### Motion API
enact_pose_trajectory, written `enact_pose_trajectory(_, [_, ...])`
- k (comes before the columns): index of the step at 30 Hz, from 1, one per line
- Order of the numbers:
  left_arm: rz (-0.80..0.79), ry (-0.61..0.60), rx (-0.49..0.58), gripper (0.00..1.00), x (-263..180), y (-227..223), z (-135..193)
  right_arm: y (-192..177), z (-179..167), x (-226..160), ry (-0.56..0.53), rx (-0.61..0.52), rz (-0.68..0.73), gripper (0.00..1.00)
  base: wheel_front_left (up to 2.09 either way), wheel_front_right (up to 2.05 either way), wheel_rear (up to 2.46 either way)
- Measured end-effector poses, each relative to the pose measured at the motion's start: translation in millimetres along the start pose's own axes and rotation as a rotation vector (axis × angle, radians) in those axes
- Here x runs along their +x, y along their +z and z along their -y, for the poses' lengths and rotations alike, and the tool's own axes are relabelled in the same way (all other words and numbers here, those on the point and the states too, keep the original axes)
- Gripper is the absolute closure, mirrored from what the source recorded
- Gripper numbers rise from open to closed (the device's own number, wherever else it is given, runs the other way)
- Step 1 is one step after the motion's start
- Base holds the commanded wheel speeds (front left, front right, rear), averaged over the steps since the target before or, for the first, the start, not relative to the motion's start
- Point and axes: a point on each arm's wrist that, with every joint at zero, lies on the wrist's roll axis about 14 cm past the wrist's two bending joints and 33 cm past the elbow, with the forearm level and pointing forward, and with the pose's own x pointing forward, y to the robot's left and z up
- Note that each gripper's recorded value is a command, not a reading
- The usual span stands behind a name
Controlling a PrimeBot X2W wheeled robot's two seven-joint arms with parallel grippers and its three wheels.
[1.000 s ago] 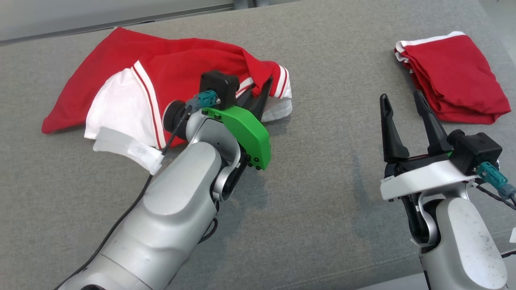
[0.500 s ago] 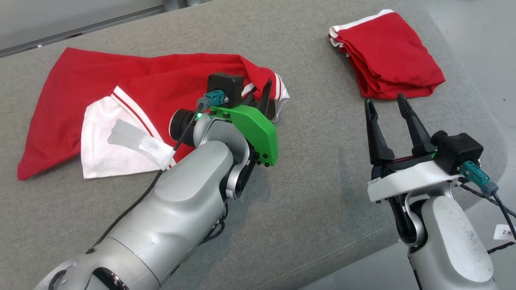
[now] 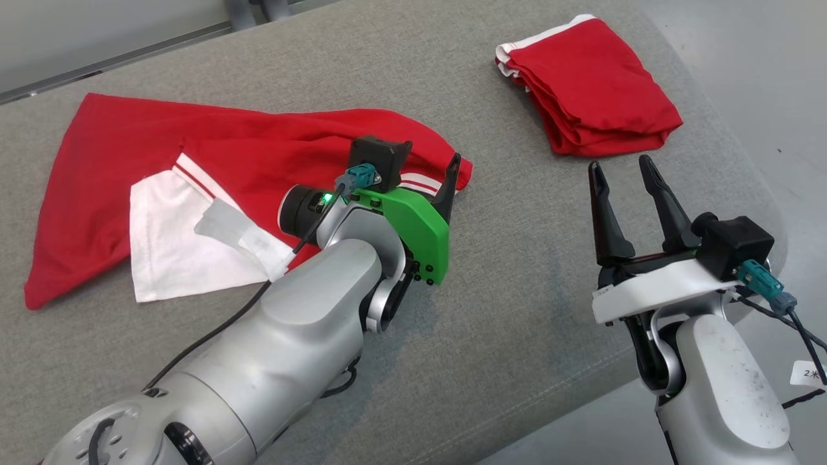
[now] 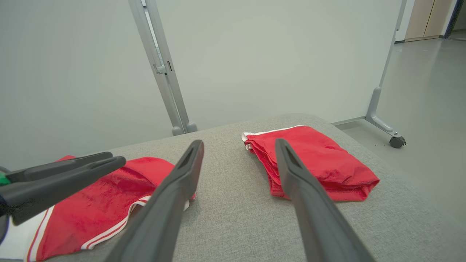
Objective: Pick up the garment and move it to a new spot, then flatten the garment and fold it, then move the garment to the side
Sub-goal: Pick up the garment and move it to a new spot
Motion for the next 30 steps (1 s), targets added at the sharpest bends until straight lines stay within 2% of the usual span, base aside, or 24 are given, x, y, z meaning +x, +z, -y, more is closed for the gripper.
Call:
enact_pose_trajectory(7, [0.066, 0.018, 0.032, 0.0, -15, 18, -9, -4, -15, 5, 0.04, 0.006, -0.009, 0.0, 0.0, 0.0, 0.0])
enact_pose_trajectory(16, [0.139, 0.15, 0.099, 0.0, -50, 40, -52, -14, -54, 9, 0.14, 0.036, -0.047, 0.0, 0.0, 0.0, 0.0])
enact_pose_trajectory(24, [0.248, 0.327, 0.1, 0.0, -113, 50, -97, -15, -92, 10, 0.24, 0.063, -0.06, 0.0, 0.0, 0.0, 0.0])
enact_pose_trajectory(30, [0.346, 0.448, 0.096, 0.0, -166, 53, -116, -17, -114, 11, 0.3, 0.072, -0.072, 0.0, 0.0, 0.0, 0.0])
